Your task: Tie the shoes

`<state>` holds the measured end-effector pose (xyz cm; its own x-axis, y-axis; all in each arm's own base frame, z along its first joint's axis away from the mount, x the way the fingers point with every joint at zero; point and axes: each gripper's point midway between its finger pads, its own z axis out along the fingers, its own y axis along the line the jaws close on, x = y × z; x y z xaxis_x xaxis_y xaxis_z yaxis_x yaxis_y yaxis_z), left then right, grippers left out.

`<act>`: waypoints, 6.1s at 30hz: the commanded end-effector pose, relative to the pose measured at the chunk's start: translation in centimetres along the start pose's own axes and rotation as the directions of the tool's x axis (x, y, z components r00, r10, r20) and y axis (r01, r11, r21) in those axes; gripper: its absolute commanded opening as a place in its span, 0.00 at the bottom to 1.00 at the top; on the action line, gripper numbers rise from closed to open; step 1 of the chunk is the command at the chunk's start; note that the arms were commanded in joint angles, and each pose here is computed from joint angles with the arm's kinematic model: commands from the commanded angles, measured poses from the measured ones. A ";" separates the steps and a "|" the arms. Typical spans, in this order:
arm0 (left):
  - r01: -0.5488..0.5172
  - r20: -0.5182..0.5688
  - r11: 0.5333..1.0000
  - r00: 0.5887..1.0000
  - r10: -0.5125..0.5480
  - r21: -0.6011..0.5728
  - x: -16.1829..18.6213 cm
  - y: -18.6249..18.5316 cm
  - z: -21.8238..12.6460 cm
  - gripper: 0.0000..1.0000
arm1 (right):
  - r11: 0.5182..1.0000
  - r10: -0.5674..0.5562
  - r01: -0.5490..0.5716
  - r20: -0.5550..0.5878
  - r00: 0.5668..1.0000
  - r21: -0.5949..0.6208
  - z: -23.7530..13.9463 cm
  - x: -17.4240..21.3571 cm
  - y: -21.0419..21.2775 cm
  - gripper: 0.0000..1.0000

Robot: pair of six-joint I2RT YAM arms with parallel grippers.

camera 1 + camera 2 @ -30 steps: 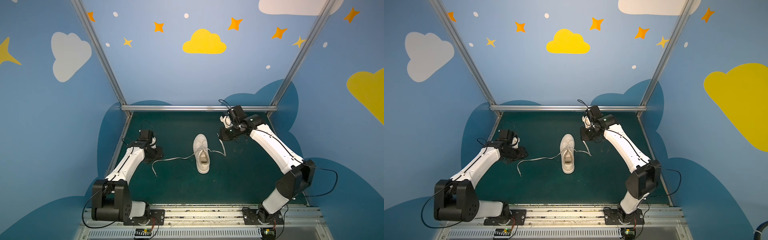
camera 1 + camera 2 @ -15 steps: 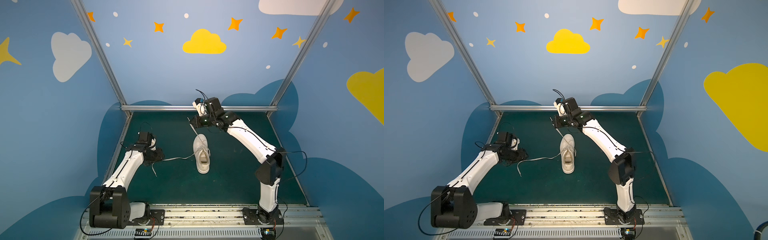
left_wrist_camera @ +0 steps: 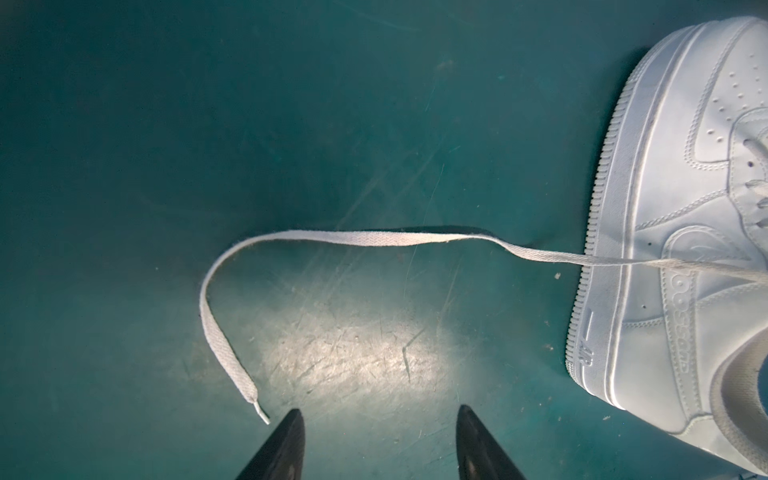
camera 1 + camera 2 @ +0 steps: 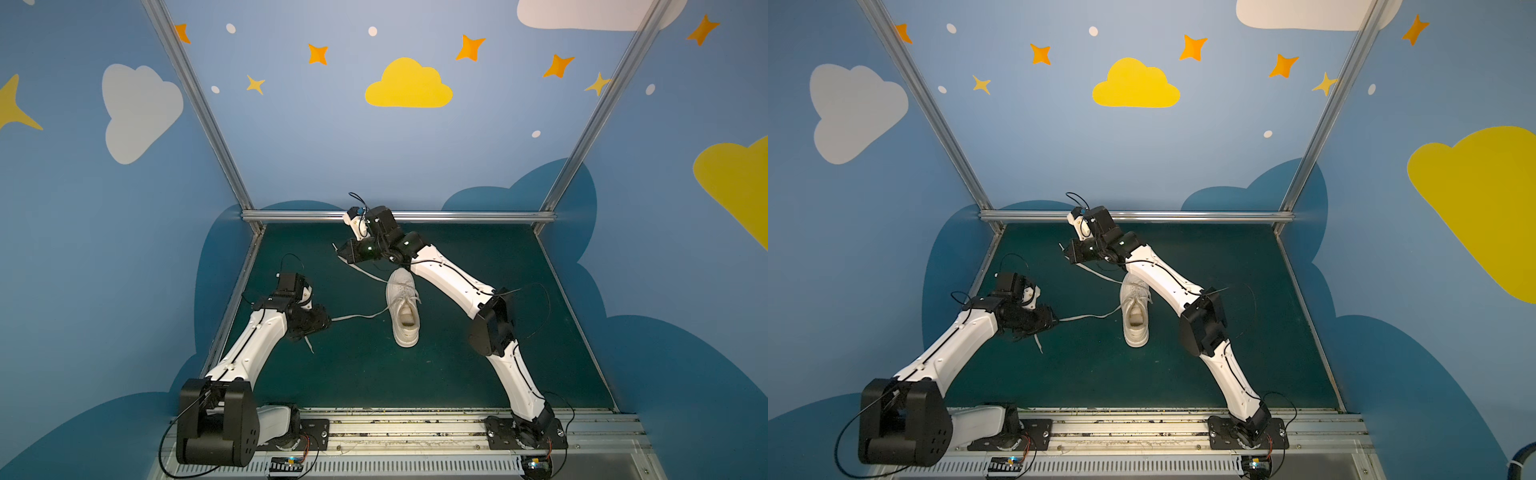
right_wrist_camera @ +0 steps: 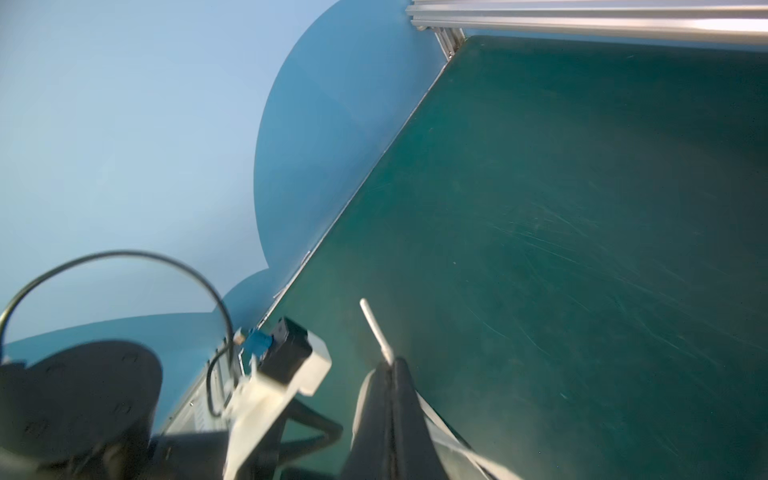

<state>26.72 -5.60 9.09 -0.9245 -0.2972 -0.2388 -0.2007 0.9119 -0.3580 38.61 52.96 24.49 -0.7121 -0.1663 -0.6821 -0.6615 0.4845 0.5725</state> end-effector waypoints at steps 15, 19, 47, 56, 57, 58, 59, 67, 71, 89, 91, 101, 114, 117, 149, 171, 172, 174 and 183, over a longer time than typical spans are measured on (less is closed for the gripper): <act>0.077 0.014 0.995 0.997 -0.078 0.070 1.6 -0.6 -0.5 0.59 | 0.982 0.065 -0.048 0.088 0.994 -0.185 8.8 2.0 1.2 0.00; 0.080 0.011 0.994 0.997 -0.082 0.075 1.8 -0.7 -0.6 0.59 | 0.970 0.104 -0.082 0.085 0.991 -0.229 9.8 2.5 1.4 0.00; 0.047 0.030 0.999 0.998 -0.048 0.023 1.3 -0.2 -0.6 0.66 | 0.992 0.115 -0.112 0.036 0.993 -0.064 7.5 4.1 -2.7 0.50; 0.039 -0.011 0.984 0.999 -0.041 -0.174 -0.2 2.4 0.5 0.63 | 0.997 0.076 -0.078 0.095 0.993 0.018 0.6 1.8 -4.0 0.49; 0.056 -0.005 0.982 0.998 -0.057 -0.181 -0.5 2.6 0.9 0.62 | 0.997 0.068 -0.072 0.105 0.992 0.031 -0.4 1.6 -4.2 0.49; 0.064 0.006 0.981 0.998 -0.064 -0.184 -0.9 2.6 1.2 0.60 | 0.997 0.060 -0.065 0.115 0.991 0.042 -1.3 1.3 -4.4 0.49; 0.077 0.027 0.980 0.997 -0.074 -0.183 -1.4 2.7 1.6 0.58 | 0.997 0.054 -0.061 0.127 0.990 0.054 -2.4 1.0 -4.6 0.49; 0.048 0.040 0.944 0.999 -0.037 -0.326 -4.0 4.5 2.4 0.52 | 0.992 0.049 -0.067 0.162 0.986 0.107 -9.6 1.0 -6.7 0.49; 0.022 -0.001 0.920 1.000 -0.024 -0.392 -4.5 5.7 3.2 0.46 | 0.988 0.038 -0.065 0.185 0.982 0.142 -13.2 1.2 -7.9 0.49; 0.033 -0.104 0.900 0.991 -0.087 -0.435 -2.2 8.2 6.2 0.26 | 0.974 0.082 -0.127 0.228 0.970 0.188 -19.7 1.7 -11.0 0.49; 0.038 -0.098 0.904 0.991 -0.088 -0.425 -2.3 8.0 6.2 0.23 | 0.972 0.085 -0.132 0.229 0.970 0.194 -20.0 1.9 -11.1 0.49; 0.071 -0.086 0.952 0.991 -0.101 -0.298 -2.7 5.3 5.6 0.03 | 0.961 0.081 -0.138 0.234 0.969 0.240 -23.4 3.4 -10.9 0.49; -0.092 0.244 0.987 0.968 0.057 0.131 -12.6 -14.3 -5.8 0.03 | 0.855 0.082 -0.250 0.358 0.930 0.455 -33.1 9.0 -13.4 0.50; -0.158 0.265 0.967 0.959 0.102 0.199 -14.4 -19.5 -6.4 0.03 | 0.832 0.084 -0.277 0.384 0.919 0.481 -35.4 10.3 -13.6 0.51; -0.462 -0.136 0.759 0.808 0.574 0.458 9.0 -45.1 10.4 0.03 | 0.664 0.210 -0.517 0.529 0.822 0.540 -45.1 15.1 -18.8 0.57; -0.499 -0.144 0.737 0.776 0.614 0.455 11.5 -45.4 10.5 0.49 | 0.660 0.220 -0.520 0.522 0.824 0.542 -45.0 15.8 -19.3 0.57; -0.501 -0.135 0.737 0.779 0.613 0.454 11.0 -45.4 10.2 0.50 | 0.658 0.220 -0.520 0.520 0.825 0.545 -45.0 15.9 -19.3 0.57; -0.512 -0.106 0.732 0.783 0.613 0.450 9.9 -45.5 9.2 0.50 | 0.649 0.225 -0.518 0.509 0.831 0.557 -44.9 16.2 -19.5 0.57; -0.535 0.018 0.738 0.814 0.580 0.412 2.2 -43.6 3.2 0.52 | 0.583 0.392 -0.522 0.347 0.852 0.622 -43.2 20.0 -20.5 0.54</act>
<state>32.96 -49.73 14.95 -0.8962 0.3111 -0.3162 0.4382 0.7317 -0.5222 28.90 2.42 19.90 -0.7166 0.3899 -0.5784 0.1204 0.8859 0.4480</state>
